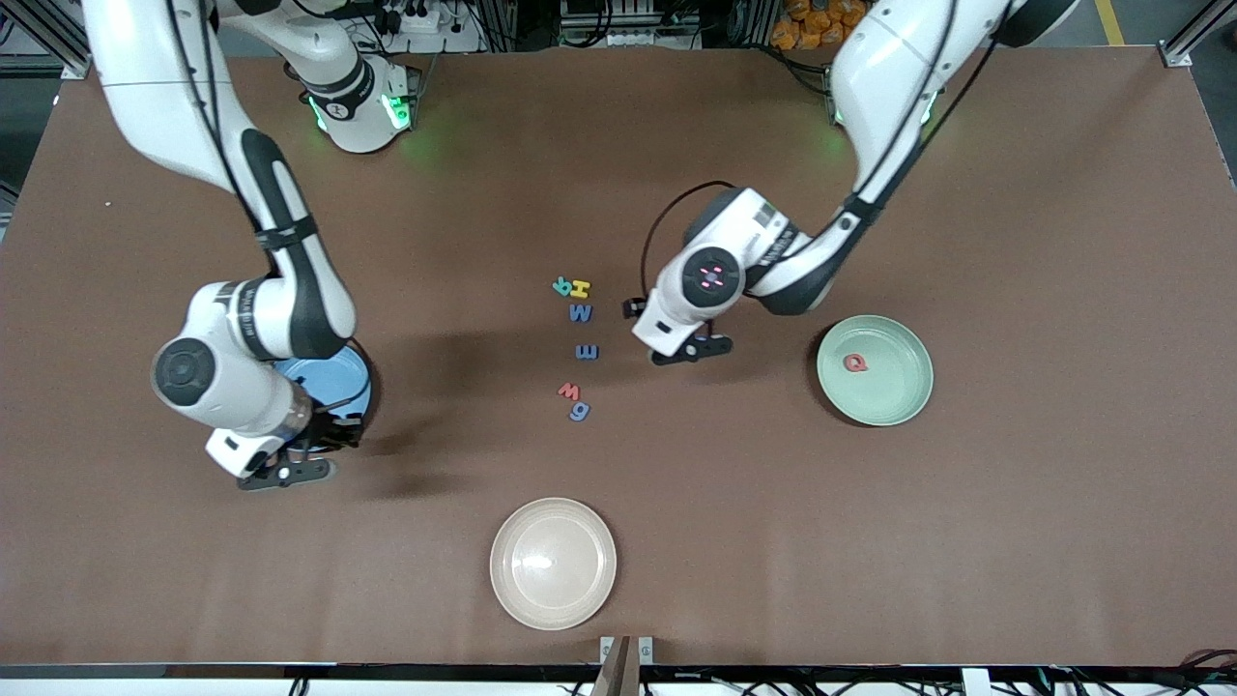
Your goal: Sort upper and lower case letters into plates
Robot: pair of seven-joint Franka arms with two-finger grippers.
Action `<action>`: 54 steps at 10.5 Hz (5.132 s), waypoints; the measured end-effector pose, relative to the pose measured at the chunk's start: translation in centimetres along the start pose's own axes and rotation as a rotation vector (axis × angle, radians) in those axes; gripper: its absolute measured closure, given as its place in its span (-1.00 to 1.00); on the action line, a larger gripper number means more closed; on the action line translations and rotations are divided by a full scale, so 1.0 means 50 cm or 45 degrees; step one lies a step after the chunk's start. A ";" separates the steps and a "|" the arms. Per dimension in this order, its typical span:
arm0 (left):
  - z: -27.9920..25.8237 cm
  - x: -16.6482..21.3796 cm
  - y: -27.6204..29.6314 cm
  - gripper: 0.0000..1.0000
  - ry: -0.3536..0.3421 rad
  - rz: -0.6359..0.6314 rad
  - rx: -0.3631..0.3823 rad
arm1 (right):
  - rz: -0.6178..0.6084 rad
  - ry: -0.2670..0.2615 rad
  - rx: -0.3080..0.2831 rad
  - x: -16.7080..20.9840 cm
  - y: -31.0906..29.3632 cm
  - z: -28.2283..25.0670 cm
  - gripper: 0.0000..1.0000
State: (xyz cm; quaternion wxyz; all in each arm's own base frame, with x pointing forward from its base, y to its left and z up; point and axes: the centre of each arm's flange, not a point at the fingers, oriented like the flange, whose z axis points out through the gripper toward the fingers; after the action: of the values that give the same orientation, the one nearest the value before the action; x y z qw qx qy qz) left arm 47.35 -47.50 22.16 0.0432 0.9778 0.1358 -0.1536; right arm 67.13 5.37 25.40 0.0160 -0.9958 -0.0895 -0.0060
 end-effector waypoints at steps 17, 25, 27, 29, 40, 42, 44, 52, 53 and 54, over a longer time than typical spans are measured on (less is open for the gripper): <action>0.169 -0.123 0.162 -0.47 0.032 -0.397 -0.048 | -0.074 -0.190 0.058 -0.093 0.092 0.050 -0.47; 0.167 -0.119 0.163 -0.49 0.034 -0.401 -0.053 | -0.007 -0.205 0.055 -0.070 -0.041 0.018 -1.00; 0.164 -0.115 0.163 -0.49 0.035 -0.427 -0.057 | -0.004 -0.205 0.054 -0.070 -0.040 0.018 -1.00; 0.154 -0.109 0.167 -0.49 0.035 -0.528 -0.072 | -0.001 -0.205 0.053 -0.071 -0.037 0.018 -1.00; 0.172 -0.154 0.183 -0.44 0.017 -0.857 -0.062 | 0.000 -0.205 0.051 -0.071 -0.033 0.018 -1.00; 0.181 -0.180 0.192 -0.41 0.017 -0.800 -0.052 | -0.001 -0.206 0.051 -0.071 -0.033 0.019 -1.00; 0.184 -0.184 0.192 -0.30 0.020 -0.721 -0.048 | -0.001 -0.207 0.051 -0.071 -0.033 0.019 -1.00; 0.181 -0.168 0.185 -0.22 0.041 -0.502 -0.040 | -0.001 -0.206 0.051 -0.071 -0.033 0.019 -1.00; 0.181 -0.169 0.185 -0.22 0.052 -0.477 -0.037 | -0.001 -0.206 0.051 -0.071 -0.033 0.019 -1.00; 0.181 -0.168 0.185 -0.22 0.057 -0.449 -0.035 | -0.002 -0.206 0.051 -0.071 -0.033 0.019 -1.00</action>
State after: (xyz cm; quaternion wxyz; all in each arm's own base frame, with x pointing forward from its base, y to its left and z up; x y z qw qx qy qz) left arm 39.63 -59.62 16.59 0.0258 0.9413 0.3083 -0.1352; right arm 63.35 6.41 24.44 0.0285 -0.9925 -0.0913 0.0763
